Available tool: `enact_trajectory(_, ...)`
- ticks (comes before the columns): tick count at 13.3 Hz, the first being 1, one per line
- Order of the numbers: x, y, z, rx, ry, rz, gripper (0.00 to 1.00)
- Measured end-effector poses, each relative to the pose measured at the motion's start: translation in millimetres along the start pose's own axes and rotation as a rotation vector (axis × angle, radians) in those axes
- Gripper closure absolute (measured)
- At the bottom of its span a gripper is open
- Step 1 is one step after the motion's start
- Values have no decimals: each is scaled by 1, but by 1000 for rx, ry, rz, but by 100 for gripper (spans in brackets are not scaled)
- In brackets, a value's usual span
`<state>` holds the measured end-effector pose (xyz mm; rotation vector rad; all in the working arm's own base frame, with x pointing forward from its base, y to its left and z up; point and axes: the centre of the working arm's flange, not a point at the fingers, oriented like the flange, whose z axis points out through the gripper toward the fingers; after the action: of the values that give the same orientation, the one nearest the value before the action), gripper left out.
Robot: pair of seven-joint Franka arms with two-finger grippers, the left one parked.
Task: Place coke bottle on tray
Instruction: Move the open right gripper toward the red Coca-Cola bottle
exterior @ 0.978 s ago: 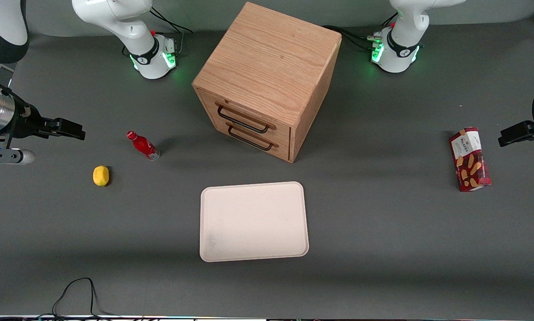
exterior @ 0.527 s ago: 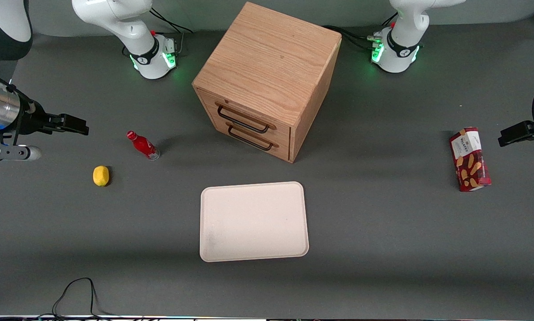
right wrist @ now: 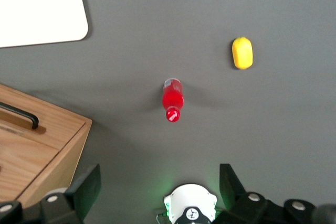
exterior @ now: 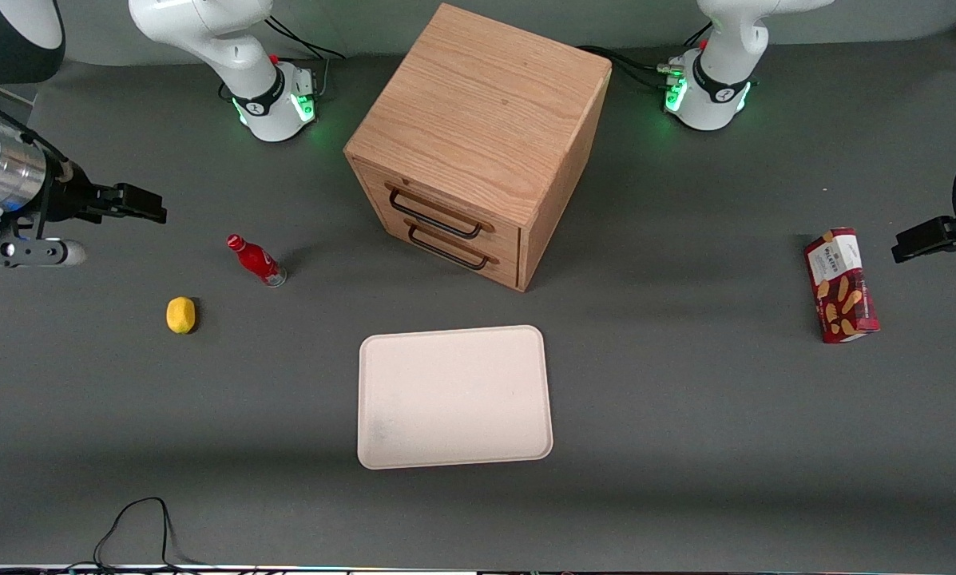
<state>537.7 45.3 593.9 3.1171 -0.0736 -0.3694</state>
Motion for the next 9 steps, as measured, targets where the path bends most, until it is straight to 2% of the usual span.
enact_trajectory(3, -18, 3, 19, 6, 6, -9, 0)
enact_trajectory(5, -25, -2, 39, -6, 21, -26, 0)
enact_trajectory(9, -27, -4, 75, -11, 27, -37, 0)
